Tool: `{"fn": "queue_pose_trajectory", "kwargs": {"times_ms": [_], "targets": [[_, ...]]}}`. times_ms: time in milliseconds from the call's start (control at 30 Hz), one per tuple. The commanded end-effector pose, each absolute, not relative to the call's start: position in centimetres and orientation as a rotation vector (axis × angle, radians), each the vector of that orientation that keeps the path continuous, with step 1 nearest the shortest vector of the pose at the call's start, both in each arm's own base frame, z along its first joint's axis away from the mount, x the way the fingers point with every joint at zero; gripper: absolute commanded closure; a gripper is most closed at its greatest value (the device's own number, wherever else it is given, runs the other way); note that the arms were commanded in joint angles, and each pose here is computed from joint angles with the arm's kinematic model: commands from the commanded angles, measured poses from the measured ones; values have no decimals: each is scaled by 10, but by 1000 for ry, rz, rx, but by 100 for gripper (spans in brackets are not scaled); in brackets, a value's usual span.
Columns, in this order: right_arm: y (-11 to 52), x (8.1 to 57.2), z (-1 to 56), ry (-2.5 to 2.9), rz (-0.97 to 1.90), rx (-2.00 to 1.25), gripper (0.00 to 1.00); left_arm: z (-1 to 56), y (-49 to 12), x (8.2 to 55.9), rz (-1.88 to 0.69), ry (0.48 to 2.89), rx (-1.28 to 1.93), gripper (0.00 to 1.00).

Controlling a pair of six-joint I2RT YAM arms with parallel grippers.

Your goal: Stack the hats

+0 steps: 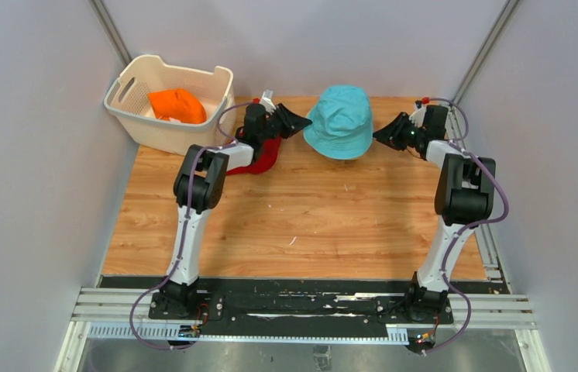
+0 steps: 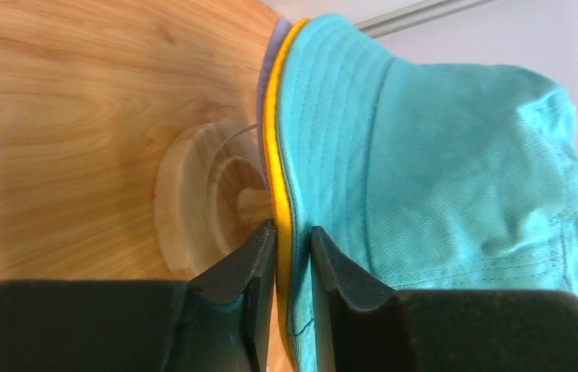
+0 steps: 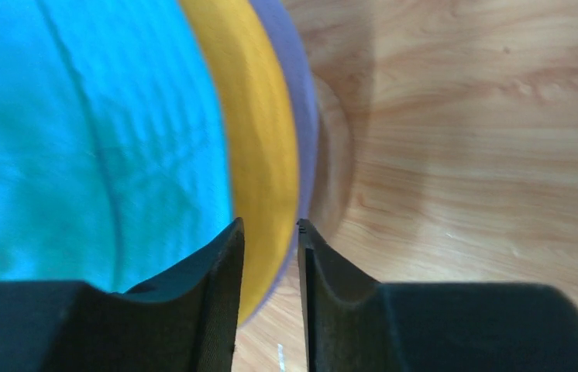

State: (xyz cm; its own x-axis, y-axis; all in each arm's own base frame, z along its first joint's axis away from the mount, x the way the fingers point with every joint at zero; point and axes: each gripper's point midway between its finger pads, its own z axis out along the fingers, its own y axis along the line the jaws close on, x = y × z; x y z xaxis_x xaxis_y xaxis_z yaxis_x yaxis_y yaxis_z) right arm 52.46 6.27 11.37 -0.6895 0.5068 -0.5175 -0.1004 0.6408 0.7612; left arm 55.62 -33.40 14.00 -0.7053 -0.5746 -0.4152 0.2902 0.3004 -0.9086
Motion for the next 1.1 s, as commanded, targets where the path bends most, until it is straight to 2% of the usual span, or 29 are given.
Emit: {"fn": "queue_pose_trajectory", "kwargs": {"times_ms": [0,100,267,367,533,767,833,1067], "targets": [[43,515,121,2138,900,341,62,128,-312,555,-1276,1954,-263,69],[31,511,145,2113,822,332,58,138,-301,557,-1160,1981,-259,60],[12,502,182,2068,680,310,55,146,-275,559,-931,2046,-276,55],[8,496,206,2035,629,285,53,153,-249,560,-710,2083,-276,51],[13,489,237,1984,633,235,53,170,-209,546,-337,2152,-210,50],[29,487,260,1958,654,153,53,158,-203,509,78,2257,40,47],[33,486,264,1952,662,133,53,148,-206,499,146,2265,91,44],[37,483,269,1944,677,108,53,105,-203,482,194,2312,115,44]]}}
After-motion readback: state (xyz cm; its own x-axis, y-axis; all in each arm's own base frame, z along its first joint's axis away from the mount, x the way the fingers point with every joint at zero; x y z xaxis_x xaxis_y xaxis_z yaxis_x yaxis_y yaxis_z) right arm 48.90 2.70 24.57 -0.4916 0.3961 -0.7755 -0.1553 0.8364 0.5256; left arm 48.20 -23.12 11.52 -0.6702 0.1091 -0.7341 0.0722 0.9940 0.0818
